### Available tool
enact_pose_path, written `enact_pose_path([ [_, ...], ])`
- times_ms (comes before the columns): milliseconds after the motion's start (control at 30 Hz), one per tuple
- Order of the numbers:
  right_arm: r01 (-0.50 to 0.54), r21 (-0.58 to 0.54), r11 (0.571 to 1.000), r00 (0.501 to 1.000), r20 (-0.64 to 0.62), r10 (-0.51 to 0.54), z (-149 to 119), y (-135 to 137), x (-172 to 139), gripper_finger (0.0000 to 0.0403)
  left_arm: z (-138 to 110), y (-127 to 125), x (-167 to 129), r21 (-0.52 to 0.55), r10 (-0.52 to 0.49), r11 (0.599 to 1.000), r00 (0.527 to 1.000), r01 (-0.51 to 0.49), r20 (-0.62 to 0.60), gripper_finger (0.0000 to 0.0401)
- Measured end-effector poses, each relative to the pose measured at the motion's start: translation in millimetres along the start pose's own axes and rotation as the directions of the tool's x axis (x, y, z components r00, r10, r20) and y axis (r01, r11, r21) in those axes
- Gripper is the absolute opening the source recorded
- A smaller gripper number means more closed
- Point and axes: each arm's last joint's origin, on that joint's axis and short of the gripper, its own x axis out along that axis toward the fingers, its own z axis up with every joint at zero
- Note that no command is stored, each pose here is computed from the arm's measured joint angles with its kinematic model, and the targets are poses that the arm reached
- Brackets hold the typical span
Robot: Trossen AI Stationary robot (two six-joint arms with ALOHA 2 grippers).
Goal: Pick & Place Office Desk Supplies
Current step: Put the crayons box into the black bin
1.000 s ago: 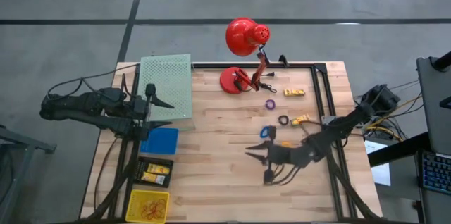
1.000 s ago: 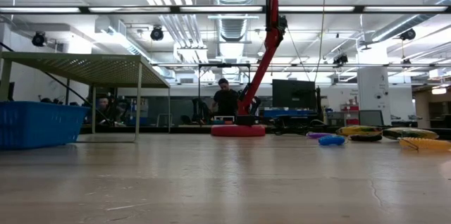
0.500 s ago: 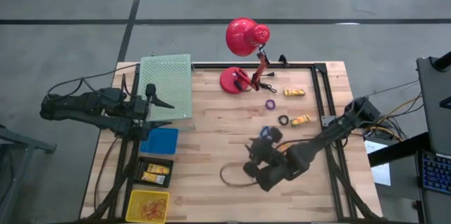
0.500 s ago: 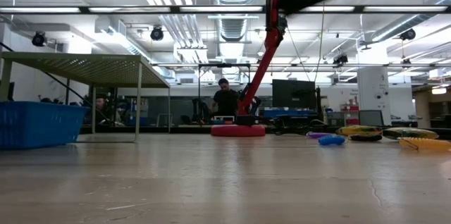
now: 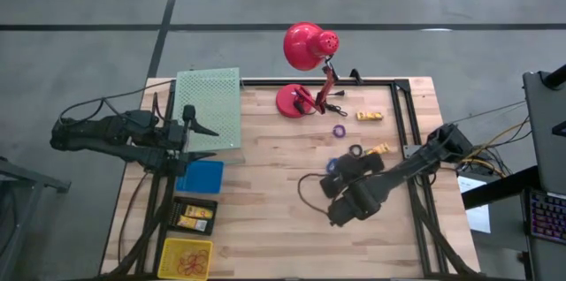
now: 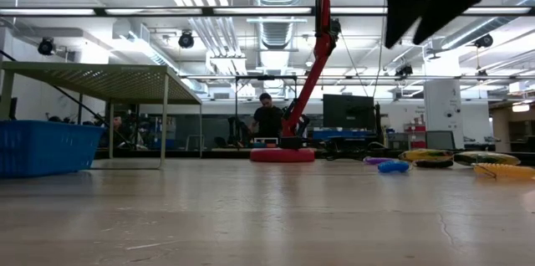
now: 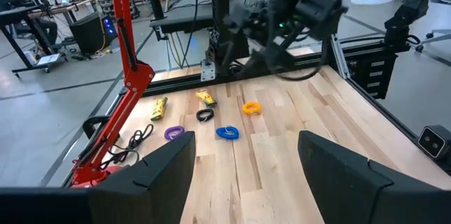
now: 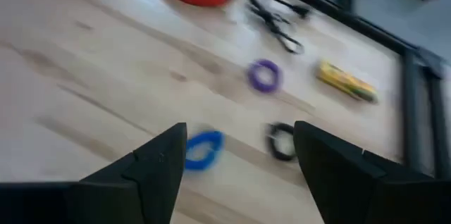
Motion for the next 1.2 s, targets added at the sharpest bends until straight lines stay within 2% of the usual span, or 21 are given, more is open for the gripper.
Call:
enact_pose_path([
  [67, 0.047, -0.001, 0.999, 0.998, -0.038, -0.047, 1.7, -4.7, 3.7, 0.0254, 0.0, 0.0, 0.0, 0.0, 0.0, 1.0, 1.0, 0.0, 0.0, 0.0256],
  [167, 0.044, -0.065, 0.997, 0.992, -0.113, -0.052, 9.1, -12.0, 8.4, 0.0242, 0.0, 0.0, 0.0, 0.0, 0.0, 1.0, 1.0, 0.0, 0.0, 0.0256],
  [233, 0.066, -0.058, 0.996, 0.985, -0.154, -0.075, 16.7, -17.8, 12.9, 0.0233, 0.0, 0.0, 0.0, 0.0, 0.0, 1.0, 1.0, 0.0, 0.0, 0.0256],
  [500, 0.169, 0.086, 0.982, 0.955, -0.259, -0.142, 49.9, -51.8, 44.0, 0.0213, 0.0, -0.1, 0.0, 0.0, -0.001, 1.0, 1.0, 0.001, 0.0, 0.0256],
  [700, 0.204, 0.111, 0.973, 0.935, -0.317, -0.16, 67.2, -80.2, 68.5, 0.0212, 0.0, -0.1, 0.0, 0.0, -0.001, 1.0, 1.0, 0.001, 0.0, 0.0256],
  [867, 0.198, 0.047, 0.979, 0.925, -0.339, -0.17, 63.9, -96.2, 95.5, 0.0212, 0.0, -0.1, 0.0, 0.0, -0.001, 1.0, 1.0, 0.001, 0.0, 0.0256],
  [1067, 0.146, -0.036, 0.989, 0.929, -0.339, -0.149, 41.2, -104.7, 132.6, 0.0212, 0.0, -0.1, 0.0, 0.0, -0.001, 1.0, 1.0, 0.001, 0.0, 0.0256],
  [1200, 0.185, -0.102, 0.977, 0.904, -0.373, -0.21, 31.0, -117.3, 153.9, 0.0212, 0.0, -0.1, 0.0, 0.0, -0.001, 1.0, 1.0, 0.001, 0.0, 0.0256],
])
